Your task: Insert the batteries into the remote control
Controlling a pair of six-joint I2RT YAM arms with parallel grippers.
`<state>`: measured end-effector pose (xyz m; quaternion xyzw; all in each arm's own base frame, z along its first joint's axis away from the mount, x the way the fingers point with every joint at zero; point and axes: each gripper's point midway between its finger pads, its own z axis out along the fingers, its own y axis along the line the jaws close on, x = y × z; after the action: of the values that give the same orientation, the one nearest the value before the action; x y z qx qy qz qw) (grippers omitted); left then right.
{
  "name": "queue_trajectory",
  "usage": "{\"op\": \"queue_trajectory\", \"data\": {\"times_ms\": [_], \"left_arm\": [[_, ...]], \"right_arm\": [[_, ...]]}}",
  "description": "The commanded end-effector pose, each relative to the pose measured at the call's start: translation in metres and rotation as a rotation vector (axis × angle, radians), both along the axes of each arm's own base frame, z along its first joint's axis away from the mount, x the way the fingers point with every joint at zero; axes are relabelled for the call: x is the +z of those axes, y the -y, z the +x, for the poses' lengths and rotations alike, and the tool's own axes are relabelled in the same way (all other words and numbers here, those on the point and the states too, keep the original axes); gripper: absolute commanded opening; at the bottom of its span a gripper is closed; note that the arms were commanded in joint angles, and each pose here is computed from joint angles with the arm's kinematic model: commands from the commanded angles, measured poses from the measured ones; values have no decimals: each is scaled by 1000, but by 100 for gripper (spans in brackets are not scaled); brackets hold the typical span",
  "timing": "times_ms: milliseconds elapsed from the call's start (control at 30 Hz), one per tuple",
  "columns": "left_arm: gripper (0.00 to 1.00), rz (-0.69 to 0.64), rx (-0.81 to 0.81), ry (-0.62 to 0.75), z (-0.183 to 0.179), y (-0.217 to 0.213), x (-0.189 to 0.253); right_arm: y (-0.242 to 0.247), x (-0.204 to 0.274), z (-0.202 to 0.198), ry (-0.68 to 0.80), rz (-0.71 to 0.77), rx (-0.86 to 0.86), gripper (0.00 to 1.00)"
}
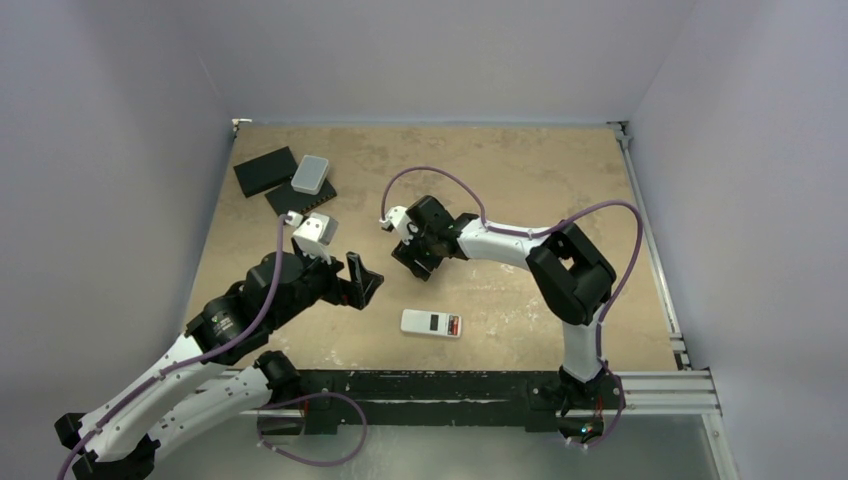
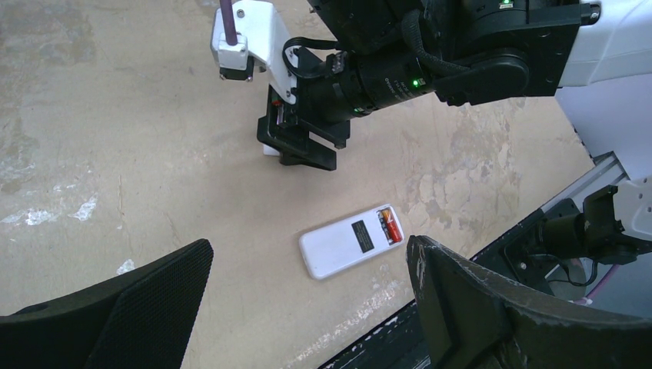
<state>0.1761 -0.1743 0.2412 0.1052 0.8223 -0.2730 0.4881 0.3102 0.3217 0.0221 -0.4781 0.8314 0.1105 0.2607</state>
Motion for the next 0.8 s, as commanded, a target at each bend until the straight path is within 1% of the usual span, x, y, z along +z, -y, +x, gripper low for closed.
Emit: {"op": "queue_trajectory", "data": {"times_ms": [0,133,200,400,600,767], "left_arm": [[99,-12,-12,33,3,3,6],[99,-10,-13,31,3,3,6],[99,-13,-13,33,3,3,7],[99,-12,-14,32,3,3,6],[99,-13,-14,31,3,3,6],[99,-11,-15,29,3,4,5]], "right_arm": [[15,-12,0,1,-79,-28,64],[16,-14,-2,-8,-84,-27,58],[16,-14,-3,-12,-83,-28,52],[14,-4,-2,-3,-57,-40,41],[14,23,-4,25,-3,-60,38],[23,48,-15,44,9,-69,37]]}}
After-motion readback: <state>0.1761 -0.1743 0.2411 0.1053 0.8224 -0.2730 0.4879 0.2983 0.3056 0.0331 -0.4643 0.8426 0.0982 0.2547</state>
